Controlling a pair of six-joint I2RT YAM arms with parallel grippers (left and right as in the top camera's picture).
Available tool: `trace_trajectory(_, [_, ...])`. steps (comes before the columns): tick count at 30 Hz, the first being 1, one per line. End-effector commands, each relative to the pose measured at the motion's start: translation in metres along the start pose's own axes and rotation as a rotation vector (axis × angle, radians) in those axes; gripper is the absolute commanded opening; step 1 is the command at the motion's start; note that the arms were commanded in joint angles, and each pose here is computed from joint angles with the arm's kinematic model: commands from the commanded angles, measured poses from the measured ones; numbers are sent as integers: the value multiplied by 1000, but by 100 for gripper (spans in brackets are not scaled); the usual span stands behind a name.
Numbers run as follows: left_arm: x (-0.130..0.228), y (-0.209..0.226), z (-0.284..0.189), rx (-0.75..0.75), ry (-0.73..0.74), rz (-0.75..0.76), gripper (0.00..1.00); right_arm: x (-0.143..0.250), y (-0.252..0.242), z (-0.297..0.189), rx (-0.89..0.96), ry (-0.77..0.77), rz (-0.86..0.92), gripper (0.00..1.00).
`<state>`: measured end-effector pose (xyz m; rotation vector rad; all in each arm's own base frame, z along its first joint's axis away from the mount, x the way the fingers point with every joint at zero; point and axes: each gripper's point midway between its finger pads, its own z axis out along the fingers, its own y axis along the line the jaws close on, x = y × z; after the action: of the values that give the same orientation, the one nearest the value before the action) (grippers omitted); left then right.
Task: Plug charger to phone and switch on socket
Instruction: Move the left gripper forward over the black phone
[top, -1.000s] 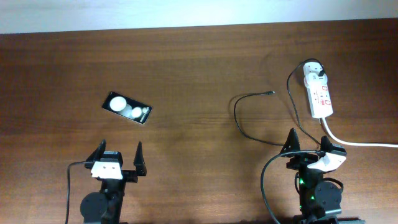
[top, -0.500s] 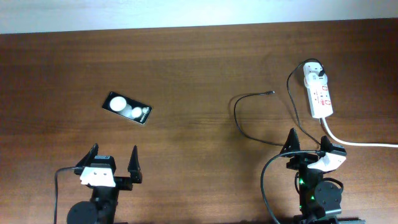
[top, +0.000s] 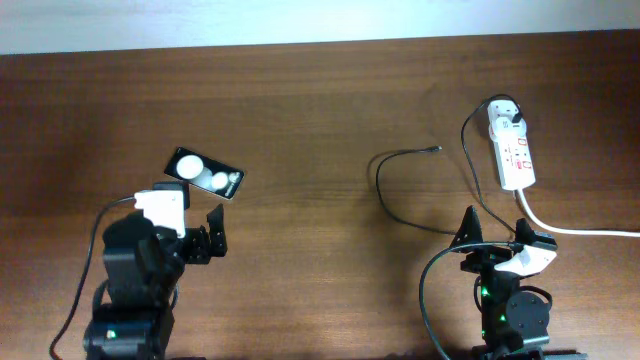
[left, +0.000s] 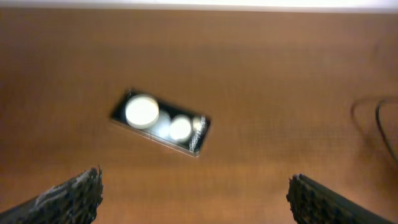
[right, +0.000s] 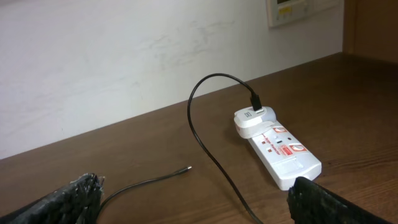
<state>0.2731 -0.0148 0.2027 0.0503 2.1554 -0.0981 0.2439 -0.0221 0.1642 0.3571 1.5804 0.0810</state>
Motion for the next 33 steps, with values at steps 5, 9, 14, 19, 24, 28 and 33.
trace_trajectory(5, [-19,-27,-27,142,109,-2,99,2,-2,0,6,4,-5,99])
trace_trajectory(9, [-13,-53,-34,298,135,-18,99,2,-2,0,6,4,-5,99])
trace_trajectory(14, [-2,-53,-35,298,181,-29,99,2,-2,0,6,4,-5,99])
trace_trajectory(19, [5,-35,-14,186,262,-116,99,2,-2,0,6,4,-5,99])
trace_trajectory(24, [-21,-8,9,14,404,-217,99,2,-2,0,7,4,-5,99])
trace_trajectory(28, [-52,2,19,-51,396,-277,99,2,-2,0,7,4,-5,99])
trace_trajectory(33, [-49,14,35,-133,449,-330,99,2,-2,0,6,4,-5,99])
